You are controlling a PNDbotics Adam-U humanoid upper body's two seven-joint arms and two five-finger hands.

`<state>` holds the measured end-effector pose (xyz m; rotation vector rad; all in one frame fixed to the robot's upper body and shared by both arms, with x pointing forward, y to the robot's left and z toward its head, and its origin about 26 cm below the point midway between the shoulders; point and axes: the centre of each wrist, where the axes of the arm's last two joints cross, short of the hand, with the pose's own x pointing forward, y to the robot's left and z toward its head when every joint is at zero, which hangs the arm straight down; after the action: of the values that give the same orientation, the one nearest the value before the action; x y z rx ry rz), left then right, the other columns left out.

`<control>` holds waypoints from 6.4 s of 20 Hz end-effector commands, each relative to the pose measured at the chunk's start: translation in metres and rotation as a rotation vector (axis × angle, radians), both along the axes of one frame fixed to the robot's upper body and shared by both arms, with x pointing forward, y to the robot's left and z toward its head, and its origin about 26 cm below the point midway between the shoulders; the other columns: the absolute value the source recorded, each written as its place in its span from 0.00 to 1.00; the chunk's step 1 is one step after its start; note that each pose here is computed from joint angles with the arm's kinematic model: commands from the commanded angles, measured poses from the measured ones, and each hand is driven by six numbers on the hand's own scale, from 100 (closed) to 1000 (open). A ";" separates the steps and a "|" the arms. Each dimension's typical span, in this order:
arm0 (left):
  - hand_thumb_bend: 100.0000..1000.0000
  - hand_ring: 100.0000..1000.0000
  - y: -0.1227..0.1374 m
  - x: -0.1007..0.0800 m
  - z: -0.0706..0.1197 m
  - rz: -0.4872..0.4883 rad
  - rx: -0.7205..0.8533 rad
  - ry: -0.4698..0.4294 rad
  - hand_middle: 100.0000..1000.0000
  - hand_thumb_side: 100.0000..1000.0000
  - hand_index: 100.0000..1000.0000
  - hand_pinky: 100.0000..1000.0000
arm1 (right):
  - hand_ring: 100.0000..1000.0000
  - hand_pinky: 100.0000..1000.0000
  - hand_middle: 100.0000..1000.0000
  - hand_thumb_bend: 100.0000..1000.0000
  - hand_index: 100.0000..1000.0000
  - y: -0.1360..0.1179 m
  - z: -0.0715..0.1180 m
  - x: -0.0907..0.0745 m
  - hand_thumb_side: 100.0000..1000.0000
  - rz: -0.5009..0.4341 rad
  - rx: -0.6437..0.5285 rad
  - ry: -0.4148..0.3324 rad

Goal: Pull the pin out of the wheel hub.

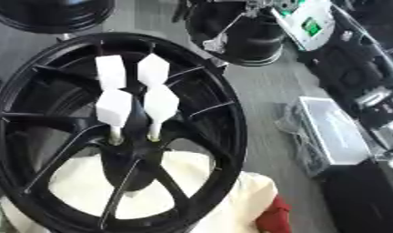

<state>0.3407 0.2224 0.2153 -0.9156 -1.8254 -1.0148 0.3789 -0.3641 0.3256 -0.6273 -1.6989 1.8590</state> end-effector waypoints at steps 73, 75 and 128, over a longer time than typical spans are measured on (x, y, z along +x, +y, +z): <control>0.03 1.00 0.027 -0.013 -0.040 0.091 0.135 0.000 0.98 0.81 0.78 0.80 | 0.81 0.87 0.80 0.18 0.85 0.042 -0.039 0.020 0.31 0.209 -0.402 0.047; 0.02 1.00 0.028 -0.014 -0.041 0.094 0.138 -0.007 0.97 0.81 0.78 0.80 | 0.81 0.87 0.80 0.18 0.85 0.041 -0.040 0.020 0.31 0.206 -0.405 0.050; 0.03 1.00 0.030 -0.013 -0.053 0.106 0.229 -0.019 0.95 0.88 0.76 0.80 | 0.62 0.75 0.64 0.00 0.90 0.041 -0.062 0.028 0.65 0.263 -0.289 0.138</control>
<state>0.3280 0.2508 0.1553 -0.6814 -1.7035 -1.1110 0.4095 -0.3152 0.2491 -0.4260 -1.6356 1.9567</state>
